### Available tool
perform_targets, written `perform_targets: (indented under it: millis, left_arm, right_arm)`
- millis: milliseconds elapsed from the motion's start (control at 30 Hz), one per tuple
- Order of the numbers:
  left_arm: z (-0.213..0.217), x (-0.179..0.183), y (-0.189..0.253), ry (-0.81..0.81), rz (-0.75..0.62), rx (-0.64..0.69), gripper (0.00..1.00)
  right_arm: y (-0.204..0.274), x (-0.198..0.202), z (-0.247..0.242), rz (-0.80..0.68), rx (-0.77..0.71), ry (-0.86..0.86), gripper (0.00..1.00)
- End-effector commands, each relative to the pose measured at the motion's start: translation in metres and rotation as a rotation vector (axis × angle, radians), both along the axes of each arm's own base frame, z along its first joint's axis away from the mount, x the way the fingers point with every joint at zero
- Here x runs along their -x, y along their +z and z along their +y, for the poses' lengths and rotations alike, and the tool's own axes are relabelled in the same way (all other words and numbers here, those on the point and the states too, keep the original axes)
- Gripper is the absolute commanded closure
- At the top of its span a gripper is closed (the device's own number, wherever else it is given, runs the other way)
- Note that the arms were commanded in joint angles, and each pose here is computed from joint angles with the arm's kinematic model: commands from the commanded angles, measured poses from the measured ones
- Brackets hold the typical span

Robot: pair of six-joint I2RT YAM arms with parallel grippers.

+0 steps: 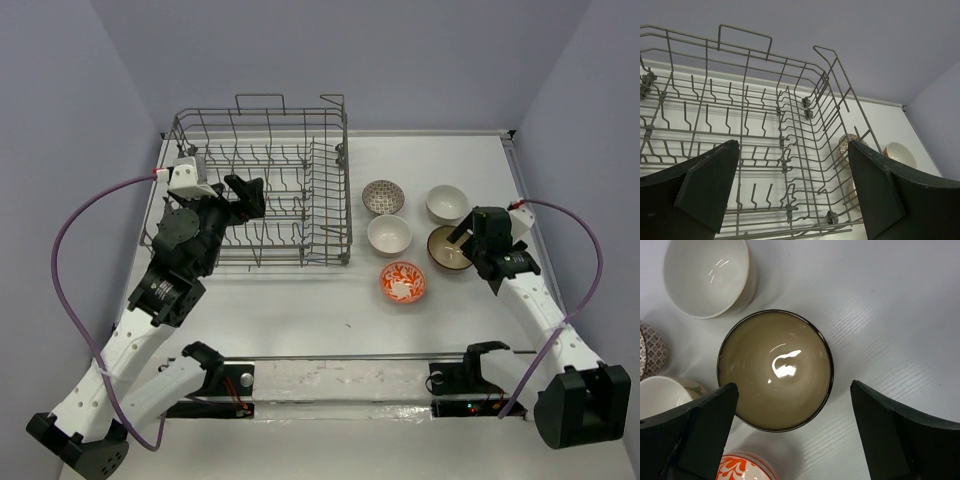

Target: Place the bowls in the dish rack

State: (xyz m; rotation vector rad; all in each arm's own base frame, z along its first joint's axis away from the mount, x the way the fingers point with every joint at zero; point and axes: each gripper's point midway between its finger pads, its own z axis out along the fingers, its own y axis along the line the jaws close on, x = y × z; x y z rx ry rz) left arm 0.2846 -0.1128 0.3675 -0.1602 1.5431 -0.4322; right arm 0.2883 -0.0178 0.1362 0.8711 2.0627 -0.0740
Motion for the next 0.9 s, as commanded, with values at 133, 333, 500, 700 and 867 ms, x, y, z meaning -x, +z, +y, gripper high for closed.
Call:
perform_targets:
  millis: [133, 333, 500, 700, 867]
  left_arm:
    - [0.007, 0.004, 0.034, 0.021, -0.076, 0.042, 0.01]
    - [0.006, 0.005, 0.033, 0.017, -0.074, 0.044, 0.01]
    - [0.007, 0.005, 0.034, 0.02, -0.076, 0.046, 0.01]
    - [0.008, 0.004, 0.033, 0.028, -0.074, 0.041, 0.01]
    - [0.008, 0.004, 0.032, 0.028, -0.071, 0.04, 0.01]
  right_arm:
    - [-0.008, 0.017, -0.029, 0.001, 0.079, -0.154, 0.07]
    - [-0.022, 0.017, -0.029, 0.032, 0.063, -0.183, 0.24]
    - [-0.035, 0.011, -0.024, 0.061, 0.044, -0.179, 0.36]
    - [-0.052, 0.01, -0.025, 0.098, 0.039, -0.193, 0.43]
    - [-0.064, 0.006, -0.02, 0.115, 0.017, -0.174, 0.45]
